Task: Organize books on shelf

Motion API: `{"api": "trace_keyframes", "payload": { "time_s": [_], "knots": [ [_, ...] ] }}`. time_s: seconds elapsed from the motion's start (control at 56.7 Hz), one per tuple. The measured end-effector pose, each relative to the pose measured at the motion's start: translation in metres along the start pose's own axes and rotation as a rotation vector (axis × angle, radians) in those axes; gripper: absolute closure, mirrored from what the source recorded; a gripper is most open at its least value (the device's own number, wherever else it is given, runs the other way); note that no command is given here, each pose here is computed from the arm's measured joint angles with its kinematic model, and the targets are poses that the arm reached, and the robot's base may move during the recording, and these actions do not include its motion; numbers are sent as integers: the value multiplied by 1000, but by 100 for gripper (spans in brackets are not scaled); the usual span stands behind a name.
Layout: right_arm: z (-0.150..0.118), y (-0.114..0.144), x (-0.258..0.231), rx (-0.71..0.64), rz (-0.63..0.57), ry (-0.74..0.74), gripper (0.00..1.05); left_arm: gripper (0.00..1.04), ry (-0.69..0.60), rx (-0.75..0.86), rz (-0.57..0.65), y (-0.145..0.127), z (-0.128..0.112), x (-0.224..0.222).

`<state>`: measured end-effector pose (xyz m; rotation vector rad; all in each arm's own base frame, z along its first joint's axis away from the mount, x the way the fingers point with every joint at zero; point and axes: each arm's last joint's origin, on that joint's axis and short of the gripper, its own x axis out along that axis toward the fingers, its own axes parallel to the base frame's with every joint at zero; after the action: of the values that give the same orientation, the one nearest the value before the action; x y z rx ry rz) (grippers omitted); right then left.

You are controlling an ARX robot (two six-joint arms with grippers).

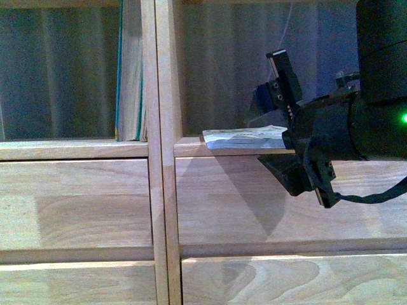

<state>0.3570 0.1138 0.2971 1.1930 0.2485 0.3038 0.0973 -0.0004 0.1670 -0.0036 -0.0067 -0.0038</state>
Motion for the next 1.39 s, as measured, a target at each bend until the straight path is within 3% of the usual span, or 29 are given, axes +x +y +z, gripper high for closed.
{"api": "trace_keyframes", "payload": {
  "time_s": [0.335,0.511,0.882,1.111,1.393],
  "knots": [
    [3,-4,-6,8,9,-24,97,7,0,0,0,0,0,0],
    [10,-2,-22,8,32,-36,97,7,-7,-112,-131,2,11,2],
    [31,29,-66,-62,167,-64,98,7,-203,-147,-298,13,125,26],
    [42,40,-76,-86,264,-121,98,7,-49,-299,-368,21,171,97],
    [36,59,-95,-163,538,-93,98,7,60,-548,-662,-7,206,163]
  ]
}}
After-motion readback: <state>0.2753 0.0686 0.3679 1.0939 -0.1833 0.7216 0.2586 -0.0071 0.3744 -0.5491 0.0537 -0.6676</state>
